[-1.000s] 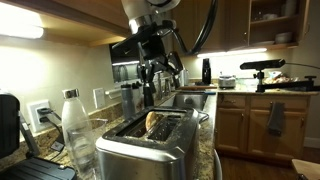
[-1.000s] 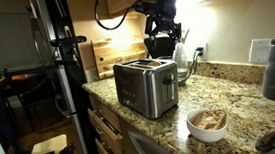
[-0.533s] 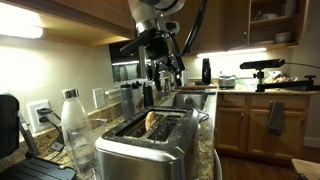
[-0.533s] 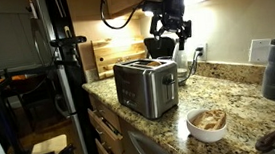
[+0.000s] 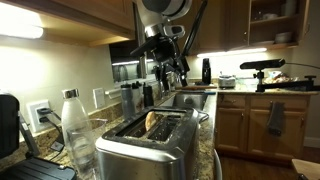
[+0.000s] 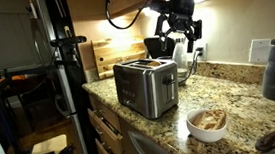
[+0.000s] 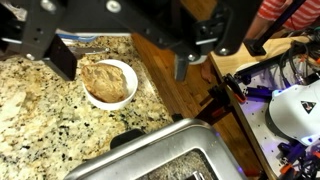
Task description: Put the bread in the bowl in different slots of the toaster
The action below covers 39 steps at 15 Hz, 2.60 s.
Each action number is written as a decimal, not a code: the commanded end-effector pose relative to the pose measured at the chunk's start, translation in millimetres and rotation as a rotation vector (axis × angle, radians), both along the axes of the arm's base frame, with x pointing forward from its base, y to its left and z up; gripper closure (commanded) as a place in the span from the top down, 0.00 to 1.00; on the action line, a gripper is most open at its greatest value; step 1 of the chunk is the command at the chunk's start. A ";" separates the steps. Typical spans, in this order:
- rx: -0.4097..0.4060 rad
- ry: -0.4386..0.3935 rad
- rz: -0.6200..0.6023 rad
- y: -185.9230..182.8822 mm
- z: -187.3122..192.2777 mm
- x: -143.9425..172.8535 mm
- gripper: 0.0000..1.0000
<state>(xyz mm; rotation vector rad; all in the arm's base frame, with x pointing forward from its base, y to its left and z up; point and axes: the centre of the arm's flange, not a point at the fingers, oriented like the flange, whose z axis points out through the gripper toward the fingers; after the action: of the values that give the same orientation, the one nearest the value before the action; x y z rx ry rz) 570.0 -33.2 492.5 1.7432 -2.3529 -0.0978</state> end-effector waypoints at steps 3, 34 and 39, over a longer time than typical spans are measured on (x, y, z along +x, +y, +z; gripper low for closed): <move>0.018 -0.025 -0.098 -4.2 -10.3 -24.9 1.00; 0.004 -0.038 -0.196 -86.3 -55.0 -10.8 1.00; 0.016 -0.019 -0.188 -83.0 -75.2 11.5 1.00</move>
<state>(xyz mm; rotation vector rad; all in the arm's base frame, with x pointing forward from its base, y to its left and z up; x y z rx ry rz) 565.2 -115.1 424.3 1.5366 -2.5162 -0.1234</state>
